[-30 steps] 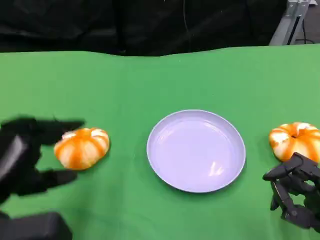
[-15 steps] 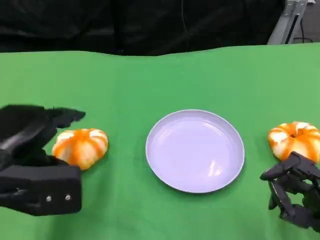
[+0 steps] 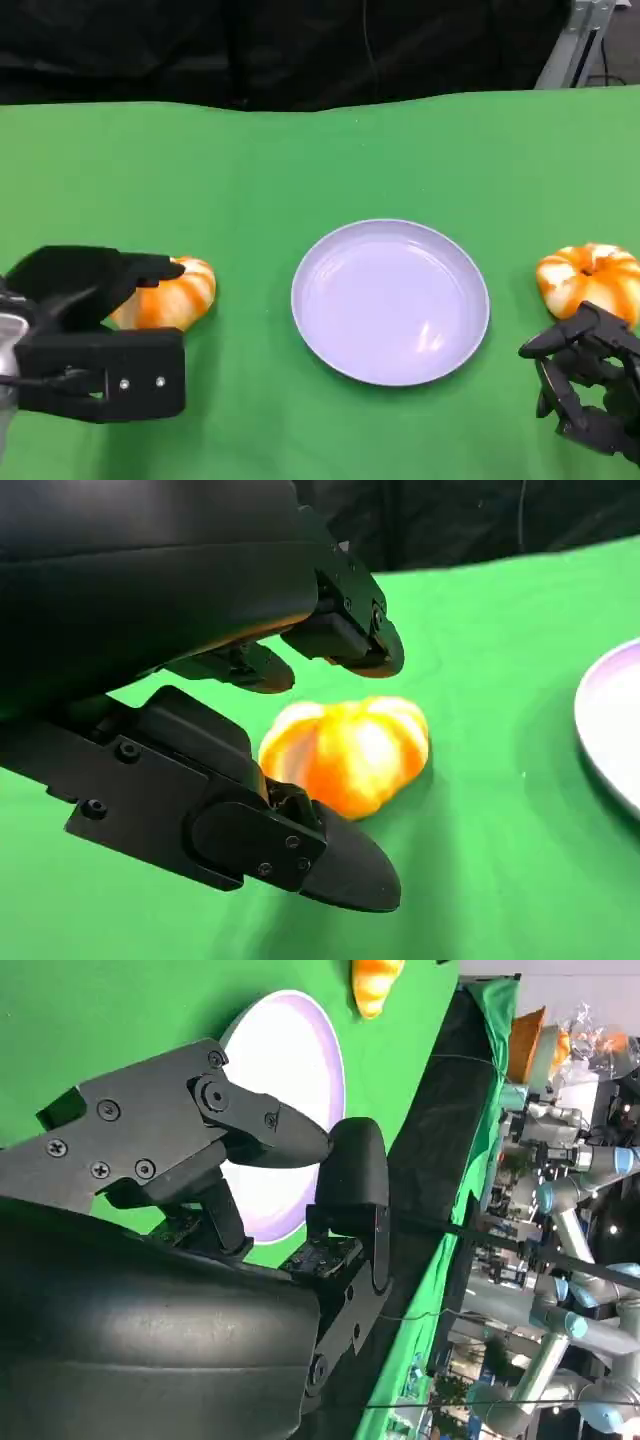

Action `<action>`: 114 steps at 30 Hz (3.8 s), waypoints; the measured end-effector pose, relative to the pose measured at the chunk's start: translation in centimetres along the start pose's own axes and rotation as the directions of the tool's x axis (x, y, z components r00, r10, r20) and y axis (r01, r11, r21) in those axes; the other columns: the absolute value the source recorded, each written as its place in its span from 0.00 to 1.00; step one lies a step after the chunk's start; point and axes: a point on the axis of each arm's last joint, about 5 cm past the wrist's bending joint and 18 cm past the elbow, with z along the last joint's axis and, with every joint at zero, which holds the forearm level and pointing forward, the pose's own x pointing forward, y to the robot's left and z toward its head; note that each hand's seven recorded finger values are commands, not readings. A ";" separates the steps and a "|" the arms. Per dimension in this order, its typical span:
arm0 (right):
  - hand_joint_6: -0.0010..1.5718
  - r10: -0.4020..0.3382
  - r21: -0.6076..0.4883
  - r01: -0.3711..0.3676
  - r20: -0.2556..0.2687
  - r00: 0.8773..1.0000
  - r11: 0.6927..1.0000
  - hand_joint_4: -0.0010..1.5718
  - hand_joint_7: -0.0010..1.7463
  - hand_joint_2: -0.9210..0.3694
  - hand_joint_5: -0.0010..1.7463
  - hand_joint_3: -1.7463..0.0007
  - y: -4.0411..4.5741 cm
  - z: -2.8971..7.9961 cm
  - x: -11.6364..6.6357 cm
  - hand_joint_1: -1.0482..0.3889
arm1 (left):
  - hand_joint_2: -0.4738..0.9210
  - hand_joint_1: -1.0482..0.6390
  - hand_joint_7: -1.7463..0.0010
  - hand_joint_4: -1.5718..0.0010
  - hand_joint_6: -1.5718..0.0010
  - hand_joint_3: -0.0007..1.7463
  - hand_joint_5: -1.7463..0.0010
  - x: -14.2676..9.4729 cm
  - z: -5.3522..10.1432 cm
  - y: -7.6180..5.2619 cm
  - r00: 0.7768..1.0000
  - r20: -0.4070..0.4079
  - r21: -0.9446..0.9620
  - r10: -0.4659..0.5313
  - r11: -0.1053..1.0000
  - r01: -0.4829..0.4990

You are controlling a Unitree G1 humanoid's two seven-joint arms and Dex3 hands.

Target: Grasp the bread from the table and place it into the plate.

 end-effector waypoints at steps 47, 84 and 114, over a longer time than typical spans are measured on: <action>0.49 0.004 -0.007 -0.004 0.015 1.000 1.000 0.50 0.80 0.09 0.96 0.59 0.05 0.3 -0.2 0.62 | 1.00 0.05 1.00 0.77 0.78 0.08 1.00 4.2 0.0 -2.5 0.995 -0.099 0.068 -0.033 0.997 0.040; 0.50 -0.004 0.010 0.004 0.003 1.000 1.000 0.51 0.79 0.09 0.96 0.59 0.15 0.5 -0.6 0.63 | 1.00 0.35 0.99 0.64 0.65 0.03 0.98 5.6 -0.6 -4.9 0.995 -0.093 -0.037 0.031 0.999 -0.035; 0.49 -0.001 -0.001 0.001 0.008 1.000 1.000 0.51 0.79 0.10 0.96 0.57 0.27 0.6 -0.5 0.63 | 0.91 0.60 0.00 0.55 0.66 0.33 0.00 4.8 1.1 -5.6 0.921 -0.007 -0.239 0.389 0.894 -0.380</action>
